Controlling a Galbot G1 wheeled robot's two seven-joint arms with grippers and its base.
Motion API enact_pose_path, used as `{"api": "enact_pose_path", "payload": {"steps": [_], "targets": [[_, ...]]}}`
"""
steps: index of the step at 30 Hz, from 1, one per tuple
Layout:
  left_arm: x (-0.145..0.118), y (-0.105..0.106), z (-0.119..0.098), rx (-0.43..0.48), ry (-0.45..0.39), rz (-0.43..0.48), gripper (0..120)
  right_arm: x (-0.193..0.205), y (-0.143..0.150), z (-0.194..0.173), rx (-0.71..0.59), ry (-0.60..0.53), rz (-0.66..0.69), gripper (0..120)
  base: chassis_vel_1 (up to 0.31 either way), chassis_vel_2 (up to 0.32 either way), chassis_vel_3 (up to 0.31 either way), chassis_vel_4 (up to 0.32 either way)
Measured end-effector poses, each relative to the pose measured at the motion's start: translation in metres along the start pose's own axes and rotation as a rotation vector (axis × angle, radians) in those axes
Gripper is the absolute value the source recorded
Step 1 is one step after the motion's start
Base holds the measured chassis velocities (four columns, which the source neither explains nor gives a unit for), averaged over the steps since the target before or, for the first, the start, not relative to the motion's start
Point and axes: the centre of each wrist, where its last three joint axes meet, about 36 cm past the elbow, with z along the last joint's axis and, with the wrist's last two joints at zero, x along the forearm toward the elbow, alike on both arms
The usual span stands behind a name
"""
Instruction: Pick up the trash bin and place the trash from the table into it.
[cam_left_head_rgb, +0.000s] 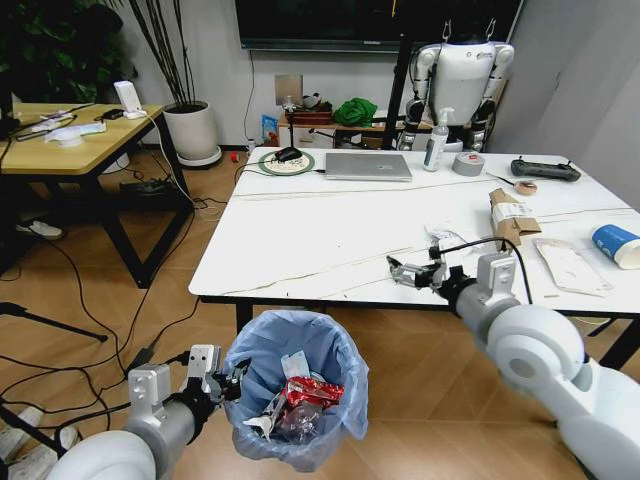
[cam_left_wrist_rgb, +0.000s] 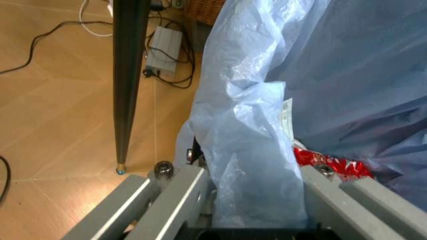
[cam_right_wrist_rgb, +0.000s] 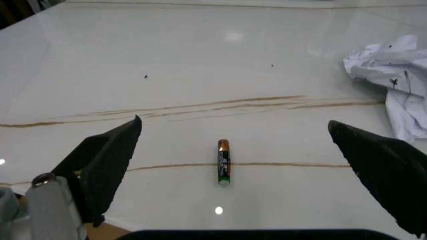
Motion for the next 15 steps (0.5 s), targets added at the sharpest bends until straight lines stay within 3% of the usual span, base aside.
{"api": "enact_pose_path", "payload": {"steps": [7, 9, 15], "targets": [[-0.002, -0.003, -0.001, -0.005, -0.002, 0.018, 2, -0.020, -0.003, 0.007, -0.058, 0.035, 0.027, 100, 0.000, 0.000, 0.000, 0.000], [-0.002, -0.004, 0.000, -0.006, -0.002, 0.025, 2, -0.027, -0.005, 0.014, -0.088, 0.064, 0.041, 91, 0.000, 0.000, 0.000, 0.000], [-0.002, -0.004, -0.001, -0.011, -0.011, 0.029, 2, -0.034, 0.000, 0.022, -0.101, 0.091, 0.030, 84, 0.000, 0.000, 0.000, 0.000]]}}
